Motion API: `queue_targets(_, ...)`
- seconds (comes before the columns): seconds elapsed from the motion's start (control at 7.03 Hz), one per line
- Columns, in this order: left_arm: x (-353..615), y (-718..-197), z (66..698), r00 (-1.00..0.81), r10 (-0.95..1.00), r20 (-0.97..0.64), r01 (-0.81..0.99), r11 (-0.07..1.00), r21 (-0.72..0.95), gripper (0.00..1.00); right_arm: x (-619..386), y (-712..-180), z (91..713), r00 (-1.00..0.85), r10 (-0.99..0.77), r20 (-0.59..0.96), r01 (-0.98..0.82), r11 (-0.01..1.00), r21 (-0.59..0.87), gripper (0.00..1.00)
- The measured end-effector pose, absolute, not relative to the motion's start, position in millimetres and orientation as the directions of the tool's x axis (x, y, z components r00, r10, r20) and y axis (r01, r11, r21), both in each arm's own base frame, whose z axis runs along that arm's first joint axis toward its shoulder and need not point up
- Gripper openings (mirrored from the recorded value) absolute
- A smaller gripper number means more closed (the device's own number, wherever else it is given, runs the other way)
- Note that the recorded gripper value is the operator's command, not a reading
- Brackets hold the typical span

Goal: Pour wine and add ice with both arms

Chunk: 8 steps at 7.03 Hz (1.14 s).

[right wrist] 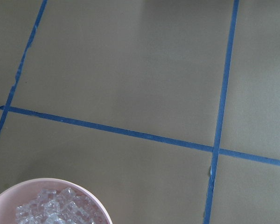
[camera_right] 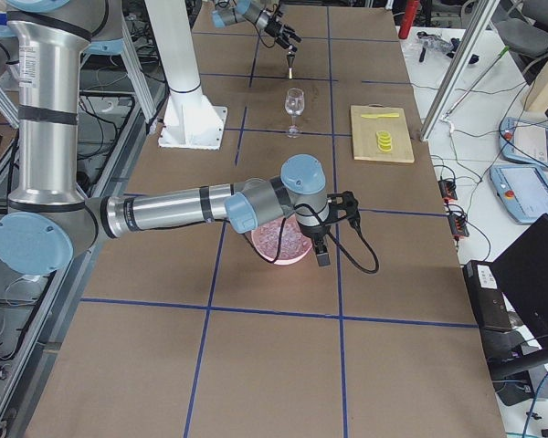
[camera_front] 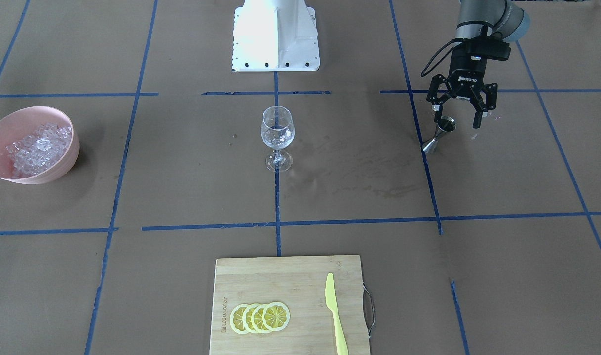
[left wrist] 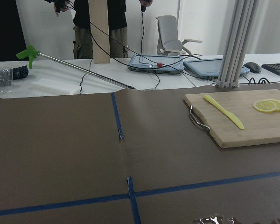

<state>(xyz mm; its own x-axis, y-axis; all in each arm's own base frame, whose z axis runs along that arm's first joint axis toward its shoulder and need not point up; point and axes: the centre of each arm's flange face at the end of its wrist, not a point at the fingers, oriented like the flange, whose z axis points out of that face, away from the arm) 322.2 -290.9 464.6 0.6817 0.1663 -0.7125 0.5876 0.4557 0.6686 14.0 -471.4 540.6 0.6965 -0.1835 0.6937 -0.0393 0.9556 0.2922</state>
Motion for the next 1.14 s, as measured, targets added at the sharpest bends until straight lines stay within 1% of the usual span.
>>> queue_targets(0.28, 343.2, -278.5, 481.5, 0.709, 0.149, -0.689, 0.589, 0.411, 0.696, 1.0, 14.2, -469.0, 543.8, 0.697, -0.179, 0.694, -0.039, 0.957, 0.286, 1.0)
queue_targets(0.85, 383.6, -267.0, 509.8, 0.714, 0.125, -0.689, 0.604, 0.388, 0.696, 0.99, 14.8, -465.1, 547.6, 0.698, -0.174, 0.695, -0.039, 0.959, 0.279, 1.0)
queue_targets(1.14, 398.2, -266.0, 524.9, 0.727, 0.112, -0.678, 0.601, 0.374, 0.706, 0.82, 15.0, -464.8, 548.1, 0.698, -0.173, 0.695, -0.04, 0.96, 0.278, 1.0)
